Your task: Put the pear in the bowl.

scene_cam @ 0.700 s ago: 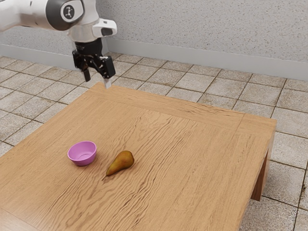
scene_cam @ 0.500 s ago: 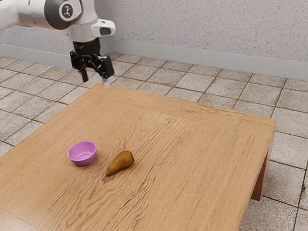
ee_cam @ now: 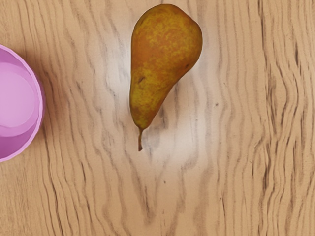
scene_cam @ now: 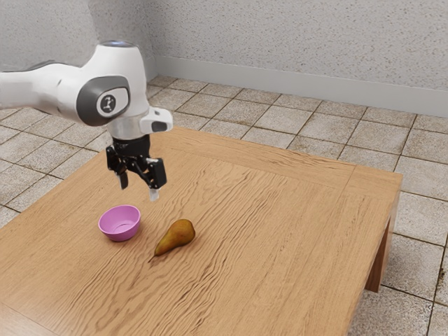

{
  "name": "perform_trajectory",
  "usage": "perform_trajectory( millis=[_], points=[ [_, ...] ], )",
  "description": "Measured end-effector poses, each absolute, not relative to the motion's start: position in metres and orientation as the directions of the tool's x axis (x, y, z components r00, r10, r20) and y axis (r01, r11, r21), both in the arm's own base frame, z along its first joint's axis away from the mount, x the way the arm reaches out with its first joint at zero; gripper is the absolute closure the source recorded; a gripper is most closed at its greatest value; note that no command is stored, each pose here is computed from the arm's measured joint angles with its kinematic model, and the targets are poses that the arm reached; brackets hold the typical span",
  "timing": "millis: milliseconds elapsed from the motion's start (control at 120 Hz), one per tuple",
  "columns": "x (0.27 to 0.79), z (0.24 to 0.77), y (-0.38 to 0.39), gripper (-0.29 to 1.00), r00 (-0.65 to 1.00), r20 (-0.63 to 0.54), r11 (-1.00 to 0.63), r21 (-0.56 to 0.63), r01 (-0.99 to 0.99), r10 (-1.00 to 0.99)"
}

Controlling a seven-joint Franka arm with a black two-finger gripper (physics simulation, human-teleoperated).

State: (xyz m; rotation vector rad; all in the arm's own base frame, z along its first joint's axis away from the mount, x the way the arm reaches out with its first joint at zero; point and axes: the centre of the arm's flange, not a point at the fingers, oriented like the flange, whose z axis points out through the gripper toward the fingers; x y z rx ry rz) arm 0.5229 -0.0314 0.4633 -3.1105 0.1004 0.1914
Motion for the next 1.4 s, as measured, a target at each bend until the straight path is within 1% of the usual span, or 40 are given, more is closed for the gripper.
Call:
perform_trajectory(
  millis=[83, 183, 308, 433, 608, 825, 1042, 1250, 1400],
  points=[
    [0.520, 0.438, -0.022, 0.00, 0.992, -0.118, -0.999, -0.019, -0.046, -0.044],
    [0.524, 0.419, -0.011, 0.00, 0.997, -0.066, -0.999, -0.018, -0.037, -0.036],
    [0.528, 0.391, -0.014, 0.00, 0.994, -0.016, -0.994, -0.018, -0.105, -0.105],
    [0.540, 0.381, -0.025, 0.00, 0.977, 0.026, -0.977, -0.019, -0.210, -0.211],
    [0.555, 0.350, -0.040, 0.00, 0.940, 0.015, -0.940, -0.008, -0.340, -0.340],
    [0.563, 0.327, -0.036, 0.00, 0.903, -0.012, -0.903, 0.008, -0.430, -0.430],
    [0.572, 0.312, -0.031, 0.00, 0.871, -0.024, -0.871, 0.021, -0.490, -0.491],
    [0.589, 0.313, -0.024, 0.00, 0.847, -0.014, -0.847, 0.022, -0.532, -0.532],
    [0.593, 0.293, -0.024, 0.00, 0.828, -0.044, -0.829, 0.048, -0.557, -0.559]
  ],
)
